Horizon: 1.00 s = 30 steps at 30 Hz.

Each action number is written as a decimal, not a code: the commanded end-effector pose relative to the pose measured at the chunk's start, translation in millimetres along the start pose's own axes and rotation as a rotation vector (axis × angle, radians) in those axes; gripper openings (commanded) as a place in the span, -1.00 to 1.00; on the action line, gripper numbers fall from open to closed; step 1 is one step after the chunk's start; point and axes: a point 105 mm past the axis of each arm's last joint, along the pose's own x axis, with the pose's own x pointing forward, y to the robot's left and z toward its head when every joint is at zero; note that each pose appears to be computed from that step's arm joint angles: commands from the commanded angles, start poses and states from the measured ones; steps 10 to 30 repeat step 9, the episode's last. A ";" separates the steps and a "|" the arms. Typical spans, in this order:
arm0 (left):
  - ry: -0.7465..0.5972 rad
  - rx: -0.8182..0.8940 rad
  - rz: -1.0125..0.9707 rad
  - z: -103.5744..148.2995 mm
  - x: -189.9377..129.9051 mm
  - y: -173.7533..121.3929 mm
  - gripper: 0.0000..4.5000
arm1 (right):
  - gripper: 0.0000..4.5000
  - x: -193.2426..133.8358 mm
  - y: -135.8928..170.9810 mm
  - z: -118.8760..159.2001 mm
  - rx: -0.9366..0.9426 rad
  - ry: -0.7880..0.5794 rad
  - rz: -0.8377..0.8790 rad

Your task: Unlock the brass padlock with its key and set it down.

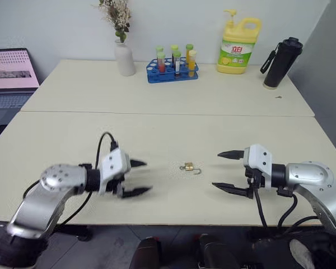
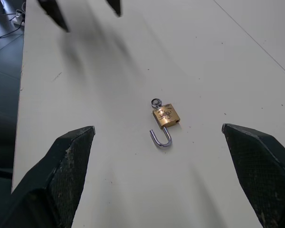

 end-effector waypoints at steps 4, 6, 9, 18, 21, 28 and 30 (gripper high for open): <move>-0.044 0.076 0.020 21.2 -7.1 2.4 0.74 | 1.00 -3.4 -1.1 1.5 -0.037 0.003 0.038; -0.058 0.081 0.027 23.7 -4.8 3.6 0.74 | 1.00 -4.0 -0.2 -0.7 -0.035 0.009 0.048; -0.071 0.088 0.034 26.3 -2.4 5.7 0.74 | 1.00 -4.1 -0.8 -2.3 -0.037 0.011 0.049; -0.071 0.088 0.034 26.3 -2.4 5.7 0.74 | 1.00 -4.1 -0.8 -2.3 -0.037 0.011 0.049; -0.071 0.088 0.034 26.3 -2.4 5.7 0.74 | 1.00 -4.1 -0.8 -2.3 -0.037 0.011 0.049; -0.071 0.088 0.034 26.3 -2.4 5.7 0.74 | 1.00 -4.1 -0.8 -2.3 -0.037 0.011 0.049; -0.071 0.088 0.034 26.3 -2.4 5.7 0.74 | 1.00 -4.1 -0.8 -2.3 -0.037 0.011 0.049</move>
